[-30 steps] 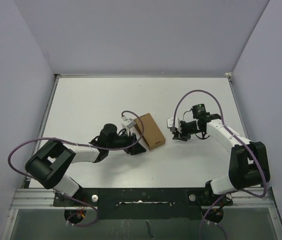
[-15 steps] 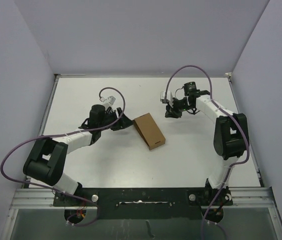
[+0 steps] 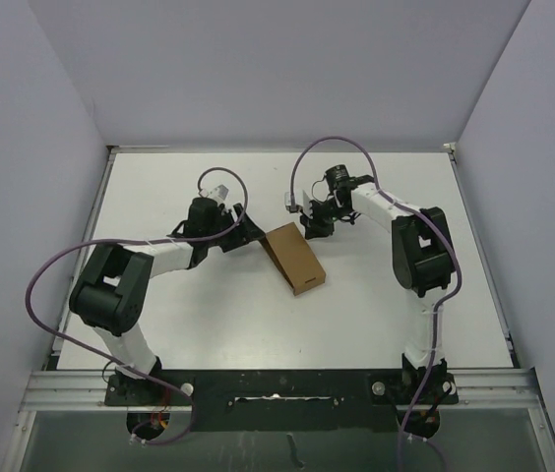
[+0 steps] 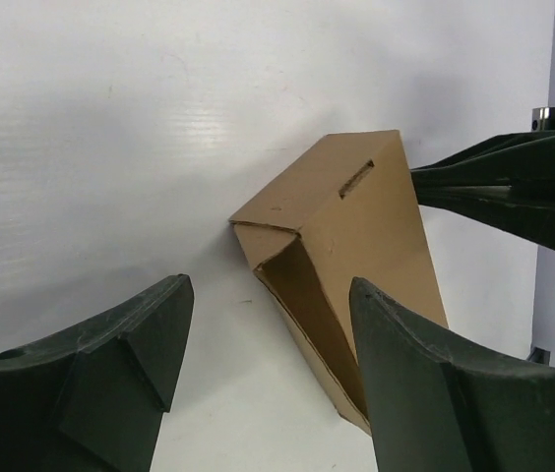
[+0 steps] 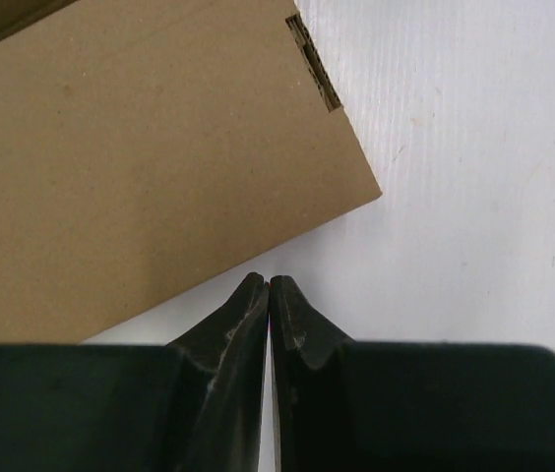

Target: Fold the paper box

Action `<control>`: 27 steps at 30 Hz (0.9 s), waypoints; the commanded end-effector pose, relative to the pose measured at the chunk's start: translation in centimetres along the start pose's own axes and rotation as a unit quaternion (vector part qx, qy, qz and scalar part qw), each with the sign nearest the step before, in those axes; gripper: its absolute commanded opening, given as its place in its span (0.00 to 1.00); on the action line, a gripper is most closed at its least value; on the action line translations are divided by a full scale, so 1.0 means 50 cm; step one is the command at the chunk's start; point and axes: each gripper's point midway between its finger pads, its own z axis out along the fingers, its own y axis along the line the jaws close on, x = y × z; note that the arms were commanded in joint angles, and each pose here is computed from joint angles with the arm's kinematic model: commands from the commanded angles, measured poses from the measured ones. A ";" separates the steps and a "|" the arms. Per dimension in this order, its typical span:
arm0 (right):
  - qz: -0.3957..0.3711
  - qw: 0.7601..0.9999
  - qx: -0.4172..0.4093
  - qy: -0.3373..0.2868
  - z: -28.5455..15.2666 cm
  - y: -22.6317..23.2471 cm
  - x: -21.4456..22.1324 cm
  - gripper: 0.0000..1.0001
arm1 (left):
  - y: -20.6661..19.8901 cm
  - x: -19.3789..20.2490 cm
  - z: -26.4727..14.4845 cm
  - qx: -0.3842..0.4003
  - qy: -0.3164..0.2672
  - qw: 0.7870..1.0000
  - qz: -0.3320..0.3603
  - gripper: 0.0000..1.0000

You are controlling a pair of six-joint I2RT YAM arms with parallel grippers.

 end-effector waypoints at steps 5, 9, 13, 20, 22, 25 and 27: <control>-0.027 0.999 0.017 0.001 0.005 -0.032 -0.025 0.07 | -0.015 -0.028 0.047 -0.003 -0.004 1.000 -0.020 0.64; -0.026 1.000 0.016 0.000 0.009 -0.028 -0.024 0.07 | -0.019 -0.018 0.058 0.002 -0.001 1.000 -0.028 0.64; -0.032 0.999 0.011 -0.001 0.014 -0.018 -0.028 0.07 | -0.024 -0.012 0.074 0.007 0.005 0.999 -0.035 0.63; -0.046 0.999 -0.004 -0.019 0.026 0.016 -0.038 0.05 | -0.029 -0.003 0.085 0.018 0.013 0.999 -0.047 0.49; -0.051 0.998 -0.010 -0.018 0.031 0.028 -0.039 0.04 | -0.032 -0.002 0.086 0.022 0.015 0.999 -0.047 0.45; -0.055 0.998 -0.016 -0.024 0.035 0.040 -0.046 0.04 | -0.035 0.006 0.089 0.030 0.027 0.998 -0.046 0.39; -0.054 0.998 -0.017 -0.028 0.035 0.041 -0.051 0.02 | -0.033 0.013 0.093 0.033 0.035 0.998 -0.047 0.36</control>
